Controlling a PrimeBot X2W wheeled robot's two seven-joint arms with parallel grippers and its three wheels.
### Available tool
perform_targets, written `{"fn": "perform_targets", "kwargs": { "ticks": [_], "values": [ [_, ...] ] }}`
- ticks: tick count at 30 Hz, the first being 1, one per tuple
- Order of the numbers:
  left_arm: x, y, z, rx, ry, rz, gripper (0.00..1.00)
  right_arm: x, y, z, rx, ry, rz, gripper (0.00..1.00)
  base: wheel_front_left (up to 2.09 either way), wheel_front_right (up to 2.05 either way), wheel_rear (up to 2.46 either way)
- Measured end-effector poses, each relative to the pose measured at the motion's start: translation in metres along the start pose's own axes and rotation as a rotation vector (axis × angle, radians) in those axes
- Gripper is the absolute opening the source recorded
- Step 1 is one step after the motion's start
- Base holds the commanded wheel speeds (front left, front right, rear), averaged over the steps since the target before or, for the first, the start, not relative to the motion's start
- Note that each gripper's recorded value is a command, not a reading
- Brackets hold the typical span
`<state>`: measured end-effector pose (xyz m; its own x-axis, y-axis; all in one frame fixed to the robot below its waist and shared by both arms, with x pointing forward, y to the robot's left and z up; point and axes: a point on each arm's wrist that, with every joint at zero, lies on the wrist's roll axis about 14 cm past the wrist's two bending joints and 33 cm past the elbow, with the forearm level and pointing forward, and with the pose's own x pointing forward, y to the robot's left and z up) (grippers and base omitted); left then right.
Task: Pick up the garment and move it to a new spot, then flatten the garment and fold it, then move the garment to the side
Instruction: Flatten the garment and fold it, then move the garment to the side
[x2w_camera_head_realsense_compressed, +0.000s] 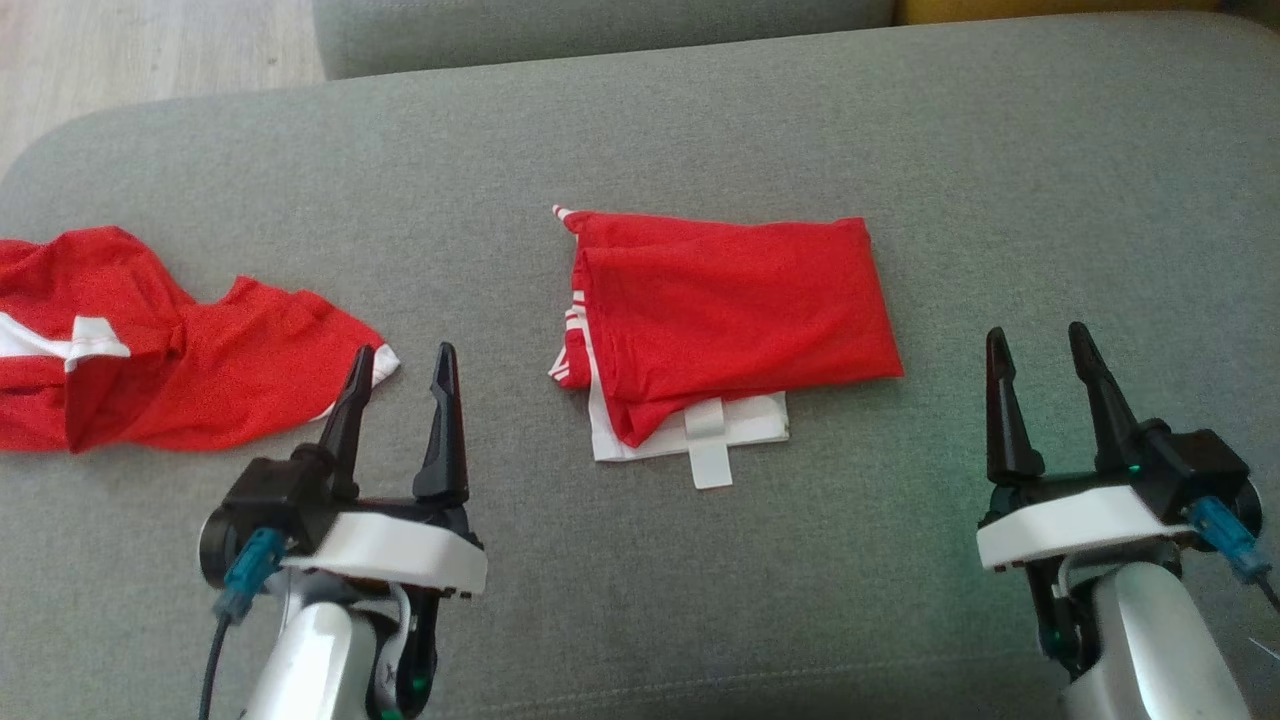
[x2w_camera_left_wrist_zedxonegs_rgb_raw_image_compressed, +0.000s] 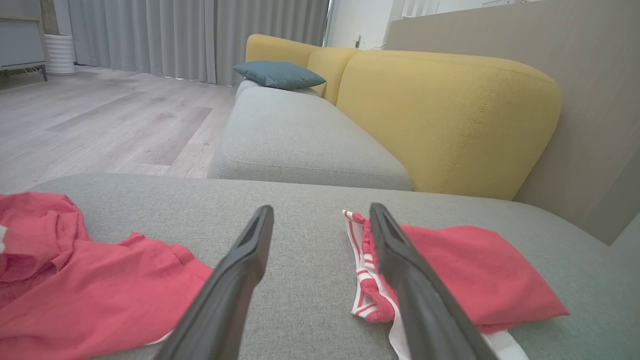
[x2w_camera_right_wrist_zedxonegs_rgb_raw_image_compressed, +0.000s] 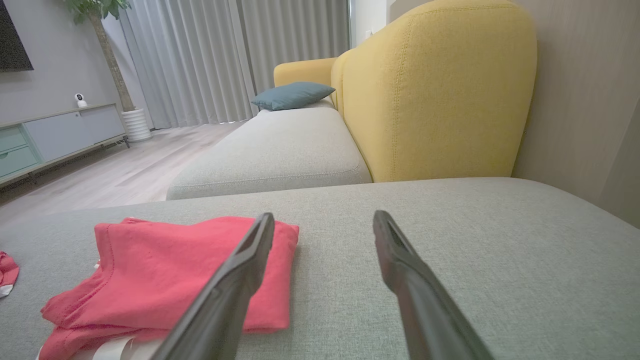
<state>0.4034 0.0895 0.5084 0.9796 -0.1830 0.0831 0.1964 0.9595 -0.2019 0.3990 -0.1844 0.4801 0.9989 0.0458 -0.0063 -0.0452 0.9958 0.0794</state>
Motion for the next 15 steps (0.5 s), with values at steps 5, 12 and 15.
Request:
{"fn": "perform_targets", "kwargs": {
  "ticks": [5,12,15],
  "values": [
    [-0.001,0.002,0.0,0.001,0.001,0.006,1.0,0.001,0.002,-0.001,0.001,0.002,0.006,1.0,0.0,0.0,0.0],
    [-0.001,0.006,-0.004,0.001,0.012,0.017,1.0,0.003,0.007,-0.022,0.034,0.064,0.015,1.0,0.0,0.0,0.0],
    [-0.001,0.009,-0.008,0.0,0.023,0.025,1.0,0.01,0.017,-0.039,0.079,0.118,0.035,1.0,0.0,0.0,0.0]
  ]
}}
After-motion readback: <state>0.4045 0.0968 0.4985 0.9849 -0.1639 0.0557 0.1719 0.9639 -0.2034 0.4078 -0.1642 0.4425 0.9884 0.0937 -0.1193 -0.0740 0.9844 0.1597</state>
